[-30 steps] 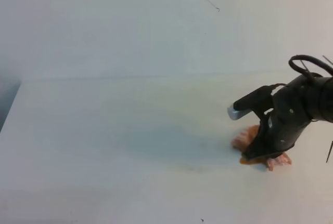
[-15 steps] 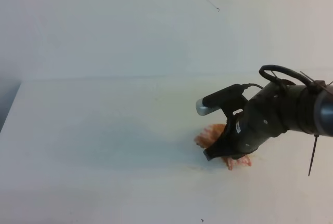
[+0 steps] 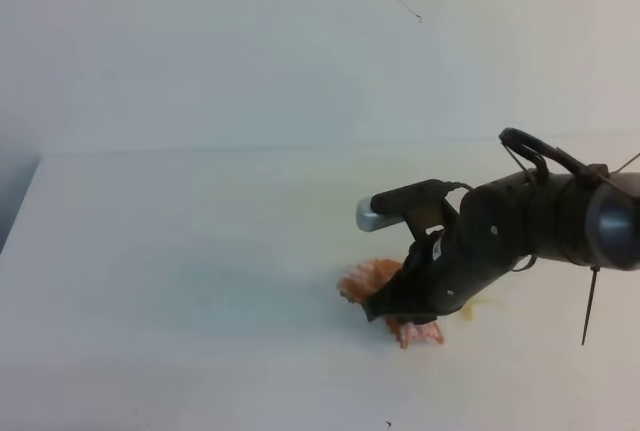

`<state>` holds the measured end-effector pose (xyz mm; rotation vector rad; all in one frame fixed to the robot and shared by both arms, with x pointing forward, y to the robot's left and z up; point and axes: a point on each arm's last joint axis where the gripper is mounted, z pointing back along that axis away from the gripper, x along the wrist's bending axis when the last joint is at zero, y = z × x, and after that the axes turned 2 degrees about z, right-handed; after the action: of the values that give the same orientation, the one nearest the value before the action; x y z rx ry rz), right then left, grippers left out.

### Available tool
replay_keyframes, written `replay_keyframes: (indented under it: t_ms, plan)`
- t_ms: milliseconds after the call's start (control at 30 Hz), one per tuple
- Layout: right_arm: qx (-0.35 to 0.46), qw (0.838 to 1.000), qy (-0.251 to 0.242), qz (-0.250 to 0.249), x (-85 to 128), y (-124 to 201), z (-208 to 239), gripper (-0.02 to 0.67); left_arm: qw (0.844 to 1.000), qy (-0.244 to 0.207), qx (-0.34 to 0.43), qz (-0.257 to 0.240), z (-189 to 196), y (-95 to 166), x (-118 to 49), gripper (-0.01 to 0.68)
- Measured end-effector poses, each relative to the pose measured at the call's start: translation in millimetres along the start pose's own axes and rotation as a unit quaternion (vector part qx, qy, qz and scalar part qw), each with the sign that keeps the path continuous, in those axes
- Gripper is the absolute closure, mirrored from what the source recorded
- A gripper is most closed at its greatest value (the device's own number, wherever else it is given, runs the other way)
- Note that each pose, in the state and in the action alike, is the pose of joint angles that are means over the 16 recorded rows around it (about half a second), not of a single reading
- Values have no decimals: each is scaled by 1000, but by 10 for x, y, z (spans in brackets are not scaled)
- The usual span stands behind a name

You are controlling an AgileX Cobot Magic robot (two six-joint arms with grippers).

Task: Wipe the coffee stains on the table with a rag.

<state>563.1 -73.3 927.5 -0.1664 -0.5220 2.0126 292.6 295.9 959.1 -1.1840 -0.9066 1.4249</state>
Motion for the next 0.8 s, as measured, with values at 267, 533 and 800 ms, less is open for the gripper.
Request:
replay_keyframes:
  t_ms: [267, 533, 800]
  plan:
    - [32, 999, 33, -4, -227, 59, -111, 617, 1000, 0, 0, 0, 0, 0, 0, 674]
    - [59, 992, 115, -15, -653, 100, -75, 620, 1000, 0, 0, 0, 0, 0, 0, 674]
    - [35, 983, 178, -41, -1020, 53, 118, 612, 1000, 0, 0, 0, 0, 0, 0, 674]
